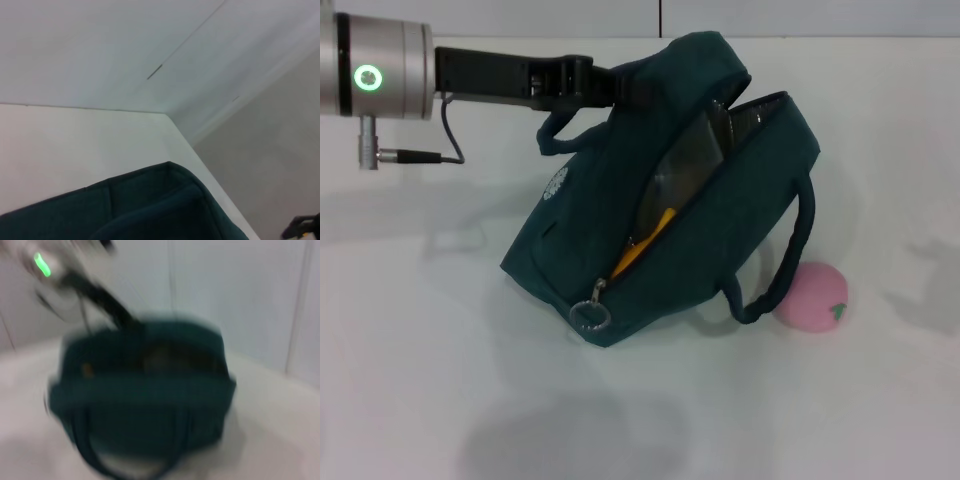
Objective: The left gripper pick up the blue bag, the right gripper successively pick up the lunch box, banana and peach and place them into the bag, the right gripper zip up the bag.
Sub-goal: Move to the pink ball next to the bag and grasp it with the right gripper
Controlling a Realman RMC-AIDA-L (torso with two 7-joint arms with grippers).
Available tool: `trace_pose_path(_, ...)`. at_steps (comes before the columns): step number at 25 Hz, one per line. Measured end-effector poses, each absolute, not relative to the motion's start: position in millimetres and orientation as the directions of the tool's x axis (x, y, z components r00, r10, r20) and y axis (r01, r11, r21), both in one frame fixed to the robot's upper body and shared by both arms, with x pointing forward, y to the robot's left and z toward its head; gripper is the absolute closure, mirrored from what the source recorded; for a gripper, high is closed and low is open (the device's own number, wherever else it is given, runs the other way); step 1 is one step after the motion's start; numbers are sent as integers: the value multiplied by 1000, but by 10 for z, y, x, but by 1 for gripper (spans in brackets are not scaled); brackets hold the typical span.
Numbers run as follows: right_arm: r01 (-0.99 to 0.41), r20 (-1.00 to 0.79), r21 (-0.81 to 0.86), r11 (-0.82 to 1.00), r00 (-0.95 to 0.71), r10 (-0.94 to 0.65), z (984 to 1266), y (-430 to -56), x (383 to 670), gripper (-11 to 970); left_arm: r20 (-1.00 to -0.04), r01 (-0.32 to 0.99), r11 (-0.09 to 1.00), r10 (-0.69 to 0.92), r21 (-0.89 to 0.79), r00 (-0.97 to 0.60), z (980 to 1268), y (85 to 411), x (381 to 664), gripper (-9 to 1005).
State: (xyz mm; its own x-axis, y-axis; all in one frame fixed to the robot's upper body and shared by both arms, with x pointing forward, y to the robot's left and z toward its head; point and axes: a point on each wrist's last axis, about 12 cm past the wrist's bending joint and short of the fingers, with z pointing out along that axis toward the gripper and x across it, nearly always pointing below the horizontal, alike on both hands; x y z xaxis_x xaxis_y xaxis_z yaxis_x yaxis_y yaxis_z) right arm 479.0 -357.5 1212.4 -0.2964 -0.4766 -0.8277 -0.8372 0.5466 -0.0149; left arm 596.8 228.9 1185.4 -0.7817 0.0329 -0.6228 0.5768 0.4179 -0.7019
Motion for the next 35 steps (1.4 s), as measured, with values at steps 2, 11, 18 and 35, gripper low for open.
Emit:
trace_pose_path(2, -844, -773, -41, 534, -312, -552, 12099, -3483, 4844, 253, -627, 577, 424, 28, -698, -779, 11862, 2299, 5981, 907)
trace_pose_path(11, -890, -694, 16, 456, -339, -635, 11718, -3044, 5277, 249, -642, 580, 447, 16, -681, -766, 11912, 2339, 6052, 907)
trace_pose_path(18, -907, -633, 125, 403, -386, -672, 11575, -2722, 5578, 247, -643, 580, 449, 15, -680, -765, 11912, 2343, 6056, 906)
trace_pose_path(35, -904, -547, 192, 382, -422, -723, 11397, -2420, 5785, 250, -639, 574, 451, 11, -683, -769, 11889, 2365, 6039, 905)
